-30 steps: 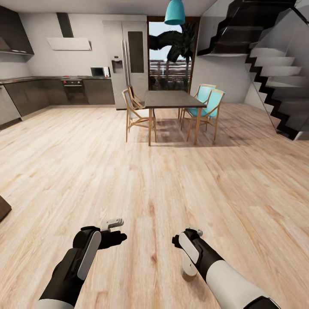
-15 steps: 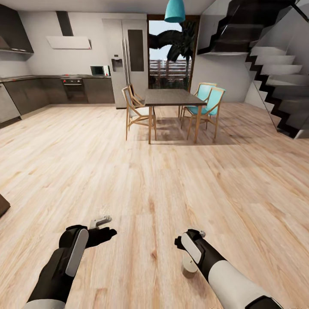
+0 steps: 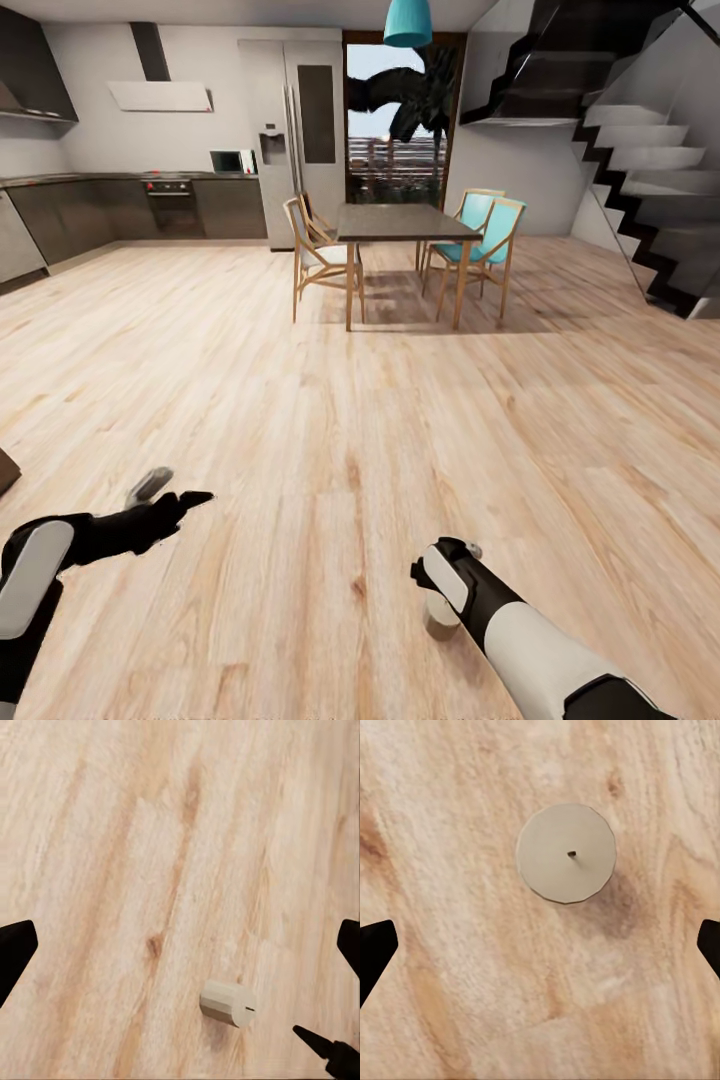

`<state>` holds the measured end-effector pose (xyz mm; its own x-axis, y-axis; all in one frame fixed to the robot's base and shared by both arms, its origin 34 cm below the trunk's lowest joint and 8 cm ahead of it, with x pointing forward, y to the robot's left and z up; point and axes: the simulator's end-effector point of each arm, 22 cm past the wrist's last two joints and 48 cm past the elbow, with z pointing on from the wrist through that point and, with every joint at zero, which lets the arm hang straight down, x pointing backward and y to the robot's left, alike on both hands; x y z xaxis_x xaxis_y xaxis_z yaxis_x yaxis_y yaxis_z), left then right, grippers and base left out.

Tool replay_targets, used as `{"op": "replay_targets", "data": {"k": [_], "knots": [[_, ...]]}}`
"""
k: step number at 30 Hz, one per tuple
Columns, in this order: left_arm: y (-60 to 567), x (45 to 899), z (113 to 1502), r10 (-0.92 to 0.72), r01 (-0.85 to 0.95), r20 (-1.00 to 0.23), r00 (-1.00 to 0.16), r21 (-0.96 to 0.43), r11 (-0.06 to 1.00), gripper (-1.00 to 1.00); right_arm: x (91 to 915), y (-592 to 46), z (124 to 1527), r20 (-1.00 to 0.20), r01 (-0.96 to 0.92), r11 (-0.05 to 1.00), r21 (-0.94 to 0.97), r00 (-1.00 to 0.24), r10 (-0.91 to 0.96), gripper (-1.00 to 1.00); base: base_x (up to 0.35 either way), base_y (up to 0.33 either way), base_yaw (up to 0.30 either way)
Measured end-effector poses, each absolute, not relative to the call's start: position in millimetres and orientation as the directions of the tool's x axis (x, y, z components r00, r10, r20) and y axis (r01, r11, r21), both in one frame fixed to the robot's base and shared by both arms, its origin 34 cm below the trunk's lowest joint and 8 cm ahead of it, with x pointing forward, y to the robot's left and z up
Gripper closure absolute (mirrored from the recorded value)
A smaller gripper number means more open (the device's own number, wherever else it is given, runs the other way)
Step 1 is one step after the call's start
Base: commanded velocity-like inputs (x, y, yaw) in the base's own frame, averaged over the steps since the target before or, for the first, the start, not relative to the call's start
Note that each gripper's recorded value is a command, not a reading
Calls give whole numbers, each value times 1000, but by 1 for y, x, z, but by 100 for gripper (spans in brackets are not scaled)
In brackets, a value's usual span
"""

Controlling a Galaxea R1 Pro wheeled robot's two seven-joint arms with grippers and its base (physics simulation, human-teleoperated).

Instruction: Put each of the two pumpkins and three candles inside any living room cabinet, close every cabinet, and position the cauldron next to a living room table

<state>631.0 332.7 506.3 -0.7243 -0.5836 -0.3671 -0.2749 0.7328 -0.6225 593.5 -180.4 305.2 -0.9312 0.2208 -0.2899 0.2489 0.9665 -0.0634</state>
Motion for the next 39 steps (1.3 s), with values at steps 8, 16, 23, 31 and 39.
{"op": "replay_targets", "data": {"k": [8, 16, 23, 31, 39], "knots": [[378, 627, 527, -615, -253, -363, -700, -680, 689, -100, 588, -177, 287, -288, 245, 968, -61, -932, 218, -100, 0, 0, 0], [395, 618, 526, -635, -253, -333, -697, -714, 653, -100, 582, -181, 269, -277, 245, 967, -69, -936, 218, -100, 0, 0, 0], [400, 617, 513, -636, -274, -313, -705, -707, 652, -100, 576, -186, 254, -252, 248, 965, -79, -942, 221, -100, 0, 0, 0], [401, 616, 494, -636, -298, -289, -716, -697, 652, -100, 572, -189, 239, -222, 249, 964, -93, -949, 224, -100, 0, 0, 0], [400, 615, 475, -635, -321, -264, -725, -687, 652, -100, 559, -192, 220, -181, 249, 962, -111, -957, 226, -100, 0, 0, 0]]}}
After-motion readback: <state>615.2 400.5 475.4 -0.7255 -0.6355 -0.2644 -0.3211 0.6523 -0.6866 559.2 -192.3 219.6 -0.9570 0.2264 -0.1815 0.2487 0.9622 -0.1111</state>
